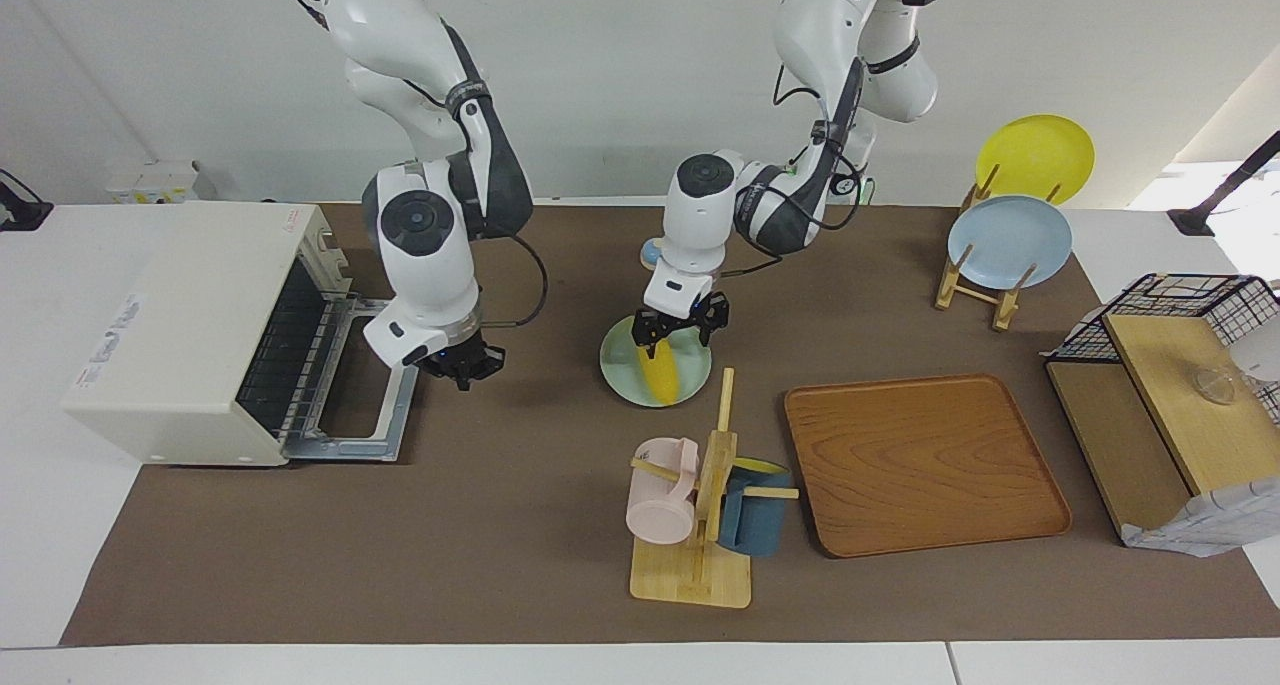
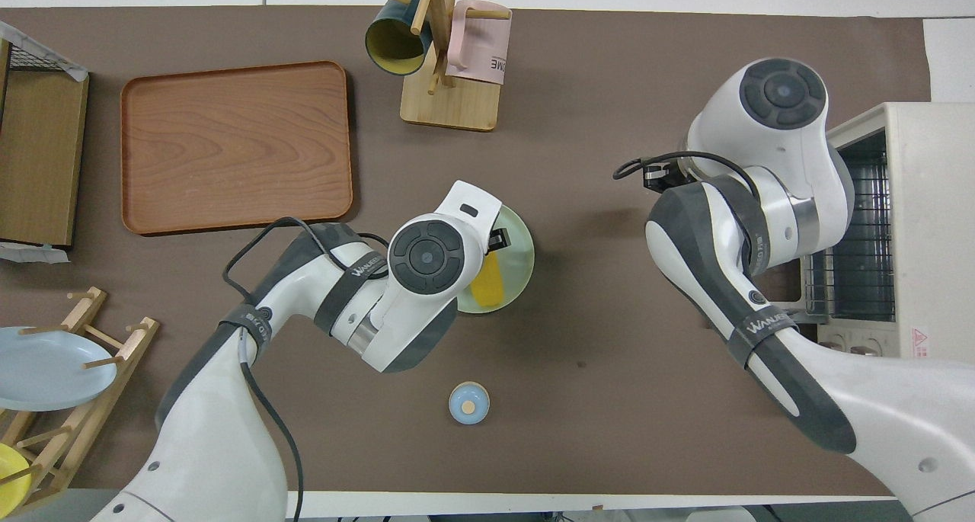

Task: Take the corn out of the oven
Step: 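Release the plate with the right gripper while the left gripper reaches the corn, then grasp the yellow corn with the left gripper and carry it to the wooden tray, then lower the corn onto the wooden tray and open the left gripper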

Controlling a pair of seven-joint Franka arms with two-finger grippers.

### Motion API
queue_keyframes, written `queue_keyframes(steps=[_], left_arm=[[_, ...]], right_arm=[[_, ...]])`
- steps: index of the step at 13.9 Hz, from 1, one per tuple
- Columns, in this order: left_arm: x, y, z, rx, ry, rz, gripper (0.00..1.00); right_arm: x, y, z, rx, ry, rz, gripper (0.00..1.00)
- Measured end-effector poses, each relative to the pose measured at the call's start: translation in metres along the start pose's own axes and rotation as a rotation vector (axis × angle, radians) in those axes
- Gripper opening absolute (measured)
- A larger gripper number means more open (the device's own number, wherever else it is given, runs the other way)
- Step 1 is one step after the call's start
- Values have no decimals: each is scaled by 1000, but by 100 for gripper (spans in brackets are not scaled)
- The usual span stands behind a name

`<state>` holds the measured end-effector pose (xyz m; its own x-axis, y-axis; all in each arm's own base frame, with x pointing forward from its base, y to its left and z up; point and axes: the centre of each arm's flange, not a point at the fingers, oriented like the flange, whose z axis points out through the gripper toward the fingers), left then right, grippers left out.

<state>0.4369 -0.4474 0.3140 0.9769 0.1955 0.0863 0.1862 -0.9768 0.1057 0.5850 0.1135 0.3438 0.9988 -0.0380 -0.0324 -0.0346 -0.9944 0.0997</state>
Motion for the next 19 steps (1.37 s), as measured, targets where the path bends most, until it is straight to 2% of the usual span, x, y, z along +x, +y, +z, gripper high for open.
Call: queue_keyframes(steps=[1,3,4,6,7,9,11,12,14,16,17,18,19], left_arm=[[0,3,5,-5,-7,-9,95],[1,4,7,-1,-13,-14,68],[4,4,4,8,-18,-18,58],[26,-1,-10,51,-35,-40,56],[55,-17,-20,75,-42,-45,56],[149,-96,-39,92,-39,-2,56],[239,-212,-48,86,-1,69,56],[268,-259,-42,85,24,123,56],[289,-289,-20,92,34,166,56],[292,-277,-19,89,32,178,74],[293,-274,-36,89,21,176,86],[292,-277,-66,92,-4,166,96],[289,-287,-110,93,-29,148,100]], right_arm=[[-7,8,16,-16,-6,-19,1],[-13,22,33,-35,-23,-34,1],[-14,29,36,-35,-26,-35,1],[-14,36,40,-38,-32,-41,1],[-16,37,43,-48,-35,-48,1],[-19,40,48,-65,-43,-60,1],[-19,43,49,-77,-43,-101,1],[-18,42,47,-85,-44,-128,1],[-16,41,38,-100,-63,-175,1],[-13,44,14,-109,-83,-209,1],[-13,49,-2,-114,-86,-223,1],[-14,58,-20,-117,-87,-233,1],[-15,71,-41,-119,-87,-235,1]])
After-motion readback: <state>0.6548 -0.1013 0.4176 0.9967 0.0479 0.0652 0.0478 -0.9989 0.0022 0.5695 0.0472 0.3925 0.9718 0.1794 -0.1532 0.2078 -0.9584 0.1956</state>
